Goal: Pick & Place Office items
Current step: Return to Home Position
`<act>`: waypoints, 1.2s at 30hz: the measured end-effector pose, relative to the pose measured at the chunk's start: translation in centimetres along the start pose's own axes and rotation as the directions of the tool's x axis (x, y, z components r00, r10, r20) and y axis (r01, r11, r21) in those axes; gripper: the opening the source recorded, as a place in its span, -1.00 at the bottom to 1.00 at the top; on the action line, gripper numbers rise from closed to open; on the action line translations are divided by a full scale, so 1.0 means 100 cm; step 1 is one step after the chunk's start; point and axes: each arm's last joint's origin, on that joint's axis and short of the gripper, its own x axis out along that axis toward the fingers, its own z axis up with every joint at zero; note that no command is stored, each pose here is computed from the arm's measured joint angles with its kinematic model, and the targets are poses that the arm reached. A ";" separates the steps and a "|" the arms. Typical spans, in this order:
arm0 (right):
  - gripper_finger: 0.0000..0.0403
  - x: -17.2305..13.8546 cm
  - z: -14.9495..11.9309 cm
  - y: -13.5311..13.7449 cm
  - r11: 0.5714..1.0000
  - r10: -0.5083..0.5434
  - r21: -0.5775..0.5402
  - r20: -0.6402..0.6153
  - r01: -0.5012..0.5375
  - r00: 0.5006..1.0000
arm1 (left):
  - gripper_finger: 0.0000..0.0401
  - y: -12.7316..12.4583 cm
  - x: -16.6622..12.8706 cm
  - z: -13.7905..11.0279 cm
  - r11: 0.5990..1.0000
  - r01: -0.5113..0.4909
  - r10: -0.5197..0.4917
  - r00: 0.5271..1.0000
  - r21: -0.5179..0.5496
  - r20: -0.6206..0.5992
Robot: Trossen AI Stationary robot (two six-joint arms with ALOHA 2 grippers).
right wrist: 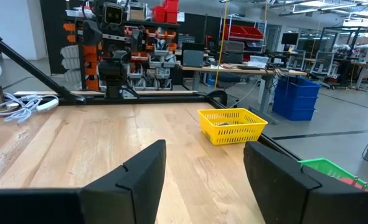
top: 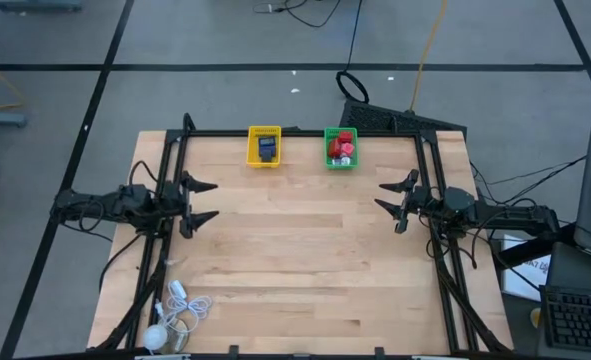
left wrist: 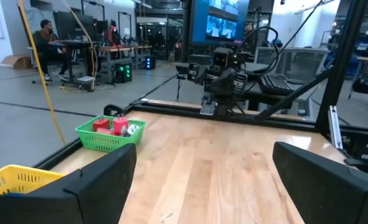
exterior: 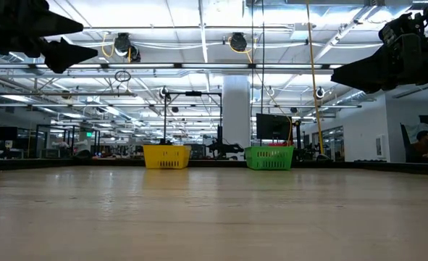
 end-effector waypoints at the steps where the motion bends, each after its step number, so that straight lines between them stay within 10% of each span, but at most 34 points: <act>1: 0.03 0.000 0.000 0.000 1.000 0.000 0.000 0.000 0.000 1.000 | 0.89 0.000 0.001 -0.002 1.000 0.000 0.000 1.000 0.002 0.001; 9: 0.02 0.000 0.000 0.000 1.000 0.004 0.004 0.000 -0.004 1.000 | 0.84 0.000 0.009 -0.036 1.000 -0.003 0.003 1.000 0.006 -0.026; 20: 0.01 -0.001 0.000 0.008 0.960 0.282 0.005 0.016 -0.282 0.959 | 0.91 0.002 0.010 -0.042 0.996 -0.092 0.092 0.995 0.005 -0.038; 36: 0.03 -0.001 0.001 0.008 0.958 0.285 0.004 0.021 -0.285 0.958 | 0.82 0.002 0.010 -0.041 0.997 -0.079 0.080 0.996 0.019 -0.038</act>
